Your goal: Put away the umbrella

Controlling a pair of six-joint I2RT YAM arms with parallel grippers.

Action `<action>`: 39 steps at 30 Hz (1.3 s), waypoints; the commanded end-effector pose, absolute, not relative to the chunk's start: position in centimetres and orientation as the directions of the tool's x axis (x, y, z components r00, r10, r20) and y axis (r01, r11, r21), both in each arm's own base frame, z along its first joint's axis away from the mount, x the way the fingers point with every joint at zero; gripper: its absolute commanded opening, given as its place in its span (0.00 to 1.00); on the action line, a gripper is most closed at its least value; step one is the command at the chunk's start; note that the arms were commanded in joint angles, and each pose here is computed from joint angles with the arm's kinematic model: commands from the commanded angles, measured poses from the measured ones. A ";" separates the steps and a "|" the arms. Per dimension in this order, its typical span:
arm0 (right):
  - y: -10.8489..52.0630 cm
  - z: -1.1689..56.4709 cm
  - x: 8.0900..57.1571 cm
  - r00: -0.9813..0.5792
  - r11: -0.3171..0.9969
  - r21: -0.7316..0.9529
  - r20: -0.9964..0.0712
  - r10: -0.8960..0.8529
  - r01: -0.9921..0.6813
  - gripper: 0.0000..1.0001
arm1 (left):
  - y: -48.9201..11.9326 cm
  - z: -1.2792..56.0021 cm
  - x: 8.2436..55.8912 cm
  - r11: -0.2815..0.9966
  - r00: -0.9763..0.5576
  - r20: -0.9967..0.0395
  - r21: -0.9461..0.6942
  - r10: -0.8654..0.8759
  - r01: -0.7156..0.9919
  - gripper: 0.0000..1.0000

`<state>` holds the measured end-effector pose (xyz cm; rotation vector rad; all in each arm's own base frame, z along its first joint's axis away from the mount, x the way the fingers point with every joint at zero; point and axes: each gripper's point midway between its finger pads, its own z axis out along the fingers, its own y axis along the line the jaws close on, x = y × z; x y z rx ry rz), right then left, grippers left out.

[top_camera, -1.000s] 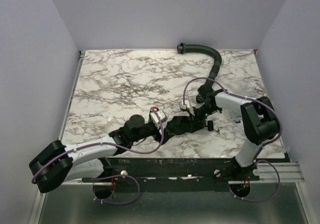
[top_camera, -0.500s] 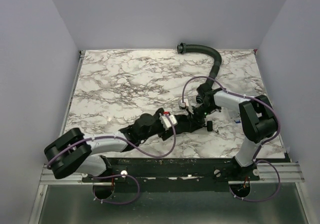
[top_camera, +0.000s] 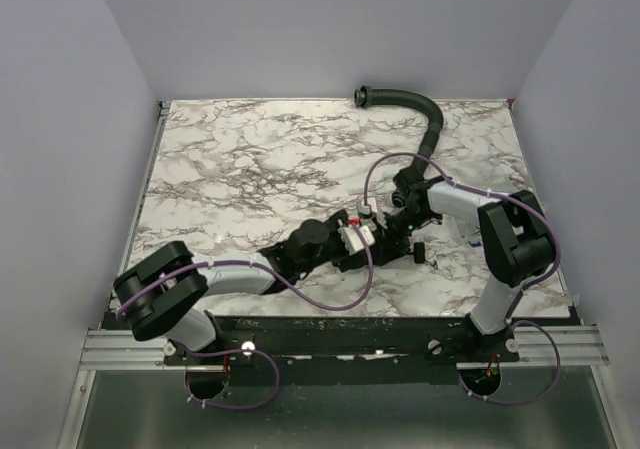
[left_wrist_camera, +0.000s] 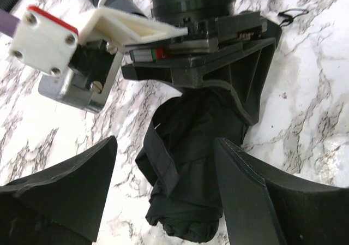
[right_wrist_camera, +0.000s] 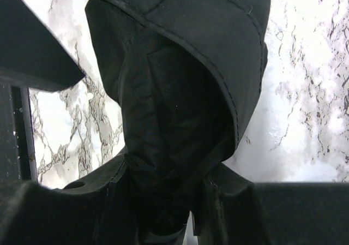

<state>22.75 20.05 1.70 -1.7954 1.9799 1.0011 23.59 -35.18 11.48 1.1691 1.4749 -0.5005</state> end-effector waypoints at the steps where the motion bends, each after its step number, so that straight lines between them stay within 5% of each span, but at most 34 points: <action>1: 17.3 -3.1 21.3 -0.181 0.025 0.325 -0.462 -0.868 -0.945 0.05 | -34.0 10.3 24.2 0.440 0.111 -0.884 0.330 0.454 0.835 0.00; 4: 17.3 -3.1 21.3 -0.182 0.026 0.325 -0.460 -0.869 -0.945 0.04 | -33.6 10.3 24.2 0.450 0.110 -0.883 0.336 0.457 0.827 0.27; 6: 17.3 -3.1 21.2 -0.184 0.027 0.327 -0.460 -0.869 -0.945 0.04 | -33.5 10.3 24.3 0.451 0.114 -0.880 0.343 0.461 0.824 0.32; 10: 17.3 -3.1 21.3 -0.182 0.026 0.324 -0.461 -0.869 -0.946 0.04 | -33.4 9.9 24.7 0.456 0.104 -0.867 0.355 0.488 0.816 0.27; 15: 17.3 -3.1 21.3 -0.182 0.026 0.324 -0.461 -0.868 -0.946 0.04 | -33.6 9.9 24.8 0.466 0.085 -0.871 0.339 0.484 0.817 0.10; 20: 17.3 -3.1 21.3 -0.181 0.025 0.323 -0.461 -0.869 -0.946 0.05 | -33.3 12.0 23.6 0.501 0.070 -0.927 0.262 0.368 0.825 0.66; 30: 17.3 -3.2 21.2 -0.180 0.024 0.324 -0.461 -0.869 -0.946 0.05 | -32.6 12.8 22.0 0.492 0.060 -0.955 0.204 0.292 0.847 0.85; 33: 17.3 -3.1 21.2 -0.179 0.024 0.322 -0.461 -0.869 -0.946 0.05 | -32.7 13.0 21.5 0.481 0.039 -0.967 0.160 0.251 0.862 0.84; 37: 17.2 -3.1 21.2 -0.178 0.024 0.322 -0.460 -0.870 -0.947 0.04 | -32.8 13.8 20.8 0.416 -0.021 -0.984 0.055 0.175 0.908 0.32; 39: 17.3 -3.1 21.2 -0.177 0.023 0.321 -0.460 -0.870 -0.947 0.04 | -32.6 14.3 20.5 0.390 -0.048 -0.989 0.009 0.137 0.921 0.21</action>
